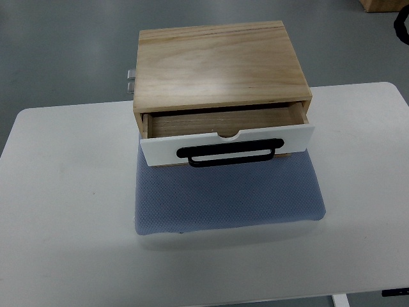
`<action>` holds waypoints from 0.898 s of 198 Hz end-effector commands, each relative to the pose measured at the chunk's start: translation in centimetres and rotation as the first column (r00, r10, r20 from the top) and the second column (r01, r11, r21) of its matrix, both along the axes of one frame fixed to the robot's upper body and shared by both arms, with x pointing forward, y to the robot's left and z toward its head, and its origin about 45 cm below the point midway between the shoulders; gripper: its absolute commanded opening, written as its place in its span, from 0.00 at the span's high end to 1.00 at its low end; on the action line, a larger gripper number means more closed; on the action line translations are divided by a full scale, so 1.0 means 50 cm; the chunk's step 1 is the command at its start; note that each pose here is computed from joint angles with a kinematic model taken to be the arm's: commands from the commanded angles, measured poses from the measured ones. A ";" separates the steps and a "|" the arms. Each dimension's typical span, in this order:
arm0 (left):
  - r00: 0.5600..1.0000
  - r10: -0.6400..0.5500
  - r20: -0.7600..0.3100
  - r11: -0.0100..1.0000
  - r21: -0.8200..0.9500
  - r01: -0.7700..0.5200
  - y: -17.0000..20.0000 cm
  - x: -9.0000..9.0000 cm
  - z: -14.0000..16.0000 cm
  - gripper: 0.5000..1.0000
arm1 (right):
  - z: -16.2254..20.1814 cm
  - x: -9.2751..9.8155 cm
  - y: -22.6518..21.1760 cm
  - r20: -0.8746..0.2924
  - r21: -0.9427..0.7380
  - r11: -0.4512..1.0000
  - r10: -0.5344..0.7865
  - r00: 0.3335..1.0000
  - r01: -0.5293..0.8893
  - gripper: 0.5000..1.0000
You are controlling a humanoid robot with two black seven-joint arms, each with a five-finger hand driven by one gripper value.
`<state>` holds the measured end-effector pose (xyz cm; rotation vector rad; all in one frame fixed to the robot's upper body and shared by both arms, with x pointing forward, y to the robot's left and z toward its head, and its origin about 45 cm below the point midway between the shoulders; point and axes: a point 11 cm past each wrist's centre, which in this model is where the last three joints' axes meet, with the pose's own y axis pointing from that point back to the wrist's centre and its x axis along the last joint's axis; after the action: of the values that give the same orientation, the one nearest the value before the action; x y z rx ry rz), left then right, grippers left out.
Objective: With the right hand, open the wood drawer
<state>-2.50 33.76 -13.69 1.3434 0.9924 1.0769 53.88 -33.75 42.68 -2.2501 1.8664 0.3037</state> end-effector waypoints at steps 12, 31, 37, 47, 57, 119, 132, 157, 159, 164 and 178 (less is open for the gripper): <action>1.000 0.000 0.000 1.000 0.000 0.000 0.000 0.000 0.000 0.00 | -0.058 0.003 -0.046 -0.023 0.034 0.995 -0.090 0.996 0.091 0.12; 1.000 0.000 0.000 1.000 0.000 0.000 0.000 0.000 0.000 0.00 | -0.090 0.003 -0.050 -0.031 0.051 0.992 -0.115 0.993 0.117 0.12; 1.000 0.000 0.000 1.000 0.000 0.000 0.000 0.000 0.000 0.00 | -0.102 0.002 -0.053 -0.037 0.051 0.991 -0.123 0.992 0.125 0.11; 1.000 0.000 0.000 1.000 0.000 0.000 0.000 0.000 0.000 0.00 | -0.114 0.001 -0.060 -0.041 0.051 0.988 -0.141 0.989 0.143 0.11; 1.000 0.000 0.000 1.000 0.000 0.000 0.000 0.000 0.000 0.00 | -0.125 -0.001 -0.069 -0.049 0.048 0.985 -0.165 0.985 0.167 0.11; 1.000 0.000 0.000 1.000 0.000 0.000 0.000 0.000 0.000 0.00 | -0.206 -0.017 -0.077 -0.104 0.052 0.975 -0.210 0.972 0.216 0.11; 1.000 0.000 0.000 1.000 0.000 0.000 0.000 0.000 0.000 0.00 | -0.223 -0.021 -0.078 -0.120 0.073 0.970 -0.222 0.968 0.232 0.11; 1.000 0.000 0.000 1.000 0.000 0.000 0.000 0.000 0.000 0.00 | -0.254 -0.031 -0.088 -0.150 0.115 0.959 -0.241 0.959 0.259 0.11; 1.000 0.000 0.000 1.000 0.000 0.000 0.000 0.000 0.000 0.00 | -0.257 -0.031 -0.085 -0.152 0.117 0.959 -0.239 0.959 0.257 0.11; 1.000 0.000 0.000 1.000 0.000 0.000 0.000 0.000 0.000 0.00 | -0.262 -0.032 -0.082 -0.157 0.121 0.959 -0.236 0.959 0.256 0.11; 1.000 0.000 0.000 1.000 0.000 0.000 0.000 0.000 0.000 0.00 | -0.284 -0.034 -0.064 -0.175 0.127 0.961 -0.223 0.959 0.246 0.11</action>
<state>-2.50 33.77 -13.69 1.3434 0.9921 1.0772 52.37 -37.87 29.87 -1.9295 2.0993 0.5337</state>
